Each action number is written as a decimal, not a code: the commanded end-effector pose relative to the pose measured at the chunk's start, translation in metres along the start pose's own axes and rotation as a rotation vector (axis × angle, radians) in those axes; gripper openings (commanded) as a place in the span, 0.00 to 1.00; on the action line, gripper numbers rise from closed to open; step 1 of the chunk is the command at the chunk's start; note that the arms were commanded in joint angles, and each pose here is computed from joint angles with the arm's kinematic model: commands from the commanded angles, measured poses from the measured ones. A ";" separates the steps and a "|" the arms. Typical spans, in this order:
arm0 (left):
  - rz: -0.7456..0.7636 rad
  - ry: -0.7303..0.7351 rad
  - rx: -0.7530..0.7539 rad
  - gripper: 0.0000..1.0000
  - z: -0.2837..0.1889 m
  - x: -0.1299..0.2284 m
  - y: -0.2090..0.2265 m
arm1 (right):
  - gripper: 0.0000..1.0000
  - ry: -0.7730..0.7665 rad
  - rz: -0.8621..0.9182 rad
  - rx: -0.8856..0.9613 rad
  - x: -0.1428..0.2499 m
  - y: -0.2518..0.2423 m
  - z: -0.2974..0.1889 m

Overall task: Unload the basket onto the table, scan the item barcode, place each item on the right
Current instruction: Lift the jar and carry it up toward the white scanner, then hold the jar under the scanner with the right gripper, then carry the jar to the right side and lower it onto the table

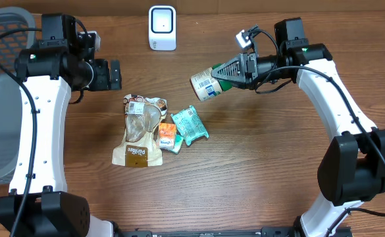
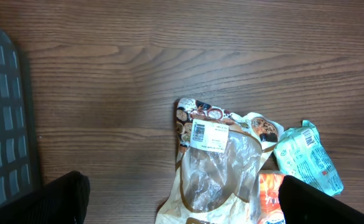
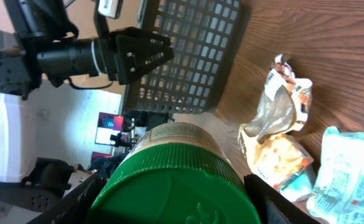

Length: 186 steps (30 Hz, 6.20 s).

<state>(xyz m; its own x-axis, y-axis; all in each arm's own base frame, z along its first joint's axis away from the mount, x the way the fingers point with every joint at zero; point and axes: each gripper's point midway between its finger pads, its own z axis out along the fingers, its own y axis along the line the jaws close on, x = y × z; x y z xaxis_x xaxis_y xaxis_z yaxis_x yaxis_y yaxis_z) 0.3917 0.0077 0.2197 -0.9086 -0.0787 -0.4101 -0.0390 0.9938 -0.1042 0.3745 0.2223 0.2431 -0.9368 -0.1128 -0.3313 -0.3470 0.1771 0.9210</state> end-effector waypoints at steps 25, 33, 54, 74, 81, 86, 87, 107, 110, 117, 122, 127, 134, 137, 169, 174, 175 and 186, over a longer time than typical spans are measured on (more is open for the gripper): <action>0.017 -0.016 0.013 1.00 -0.002 -0.006 -0.001 | 0.34 -0.082 -0.009 0.745 -0.020 -0.051 -0.006; 0.017 -0.016 0.013 0.99 -0.002 -0.006 -0.001 | 0.32 -0.296 -0.274 1.026 -0.086 0.017 -0.032; 0.017 -0.016 0.013 1.00 -0.002 -0.006 -0.001 | 0.33 -0.335 -1.375 1.434 -0.226 -0.028 0.071; 0.017 -0.016 0.013 1.00 -0.002 -0.006 -0.001 | 0.33 -0.380 -1.715 1.312 -0.237 -0.101 0.135; 0.017 -0.016 0.013 1.00 -0.002 -0.006 -0.001 | 0.33 -0.359 -1.728 1.324 -0.238 -0.113 0.131; 0.017 -0.016 0.013 1.00 -0.002 -0.006 -0.001 | 0.33 -0.356 -1.728 1.318 -0.240 -0.115 0.127; 0.017 -0.016 0.013 1.00 -0.002 -0.006 -0.001 | 0.33 -0.349 -1.729 1.311 -0.239 -0.116 0.128; 0.017 -0.016 0.013 1.00 -0.002 -0.006 -0.001 | 0.33 -0.514 -1.599 1.219 -0.246 -0.081 0.123; 0.017 -0.016 0.013 0.99 -0.002 -0.006 -0.001 | 0.33 -0.586 -1.532 1.170 -0.248 -0.051 0.117; 0.017 -0.016 0.013 1.00 -0.002 -0.006 -0.001 | 0.34 -0.644 -1.241 0.987 -0.233 0.034 0.095; 0.017 -0.016 0.013 1.00 -0.002 -0.006 -0.001 | 0.34 -0.537 -0.995 0.862 -0.191 0.076 0.073; 0.017 -0.016 0.013 1.00 -0.002 -0.006 -0.001 | 0.34 -0.359 -0.802 0.850 -0.135 0.086 0.039; 0.017 -0.016 0.013 1.00 -0.002 -0.006 -0.001 | 0.34 -0.044 -0.442 0.987 -0.053 0.016 -0.009; 0.017 -0.016 0.013 1.00 -0.002 -0.006 -0.001 | 0.34 0.040 -0.245 1.051 -0.024 -0.021 -0.035; 0.017 -0.016 0.013 1.00 -0.002 -0.006 -0.001 | 0.30 -0.164 0.351 1.421 0.061 -0.218 -0.229; 0.017 -0.016 0.013 1.00 -0.002 -0.006 -0.001 | 0.30 -0.197 0.324 1.425 0.053 -0.220 -0.231; 0.017 -0.016 0.013 0.99 -0.002 -0.006 -0.001 | 0.30 -0.204 0.319 1.430 0.051 -0.221 -0.232; 0.017 -0.016 0.013 0.99 -0.002 -0.006 -0.001 | 0.32 -0.219 0.310 1.528 0.051 -0.224 -0.249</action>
<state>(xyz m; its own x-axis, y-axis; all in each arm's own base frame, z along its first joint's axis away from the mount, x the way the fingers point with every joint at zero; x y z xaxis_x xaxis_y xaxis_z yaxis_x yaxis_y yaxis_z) 0.3918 0.0071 0.2200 -0.9083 -0.0786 -0.4108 -0.0375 0.9935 -0.1073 0.4164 -0.0628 0.0693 -0.9222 0.2290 -0.3117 0.2543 0.9662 -0.0422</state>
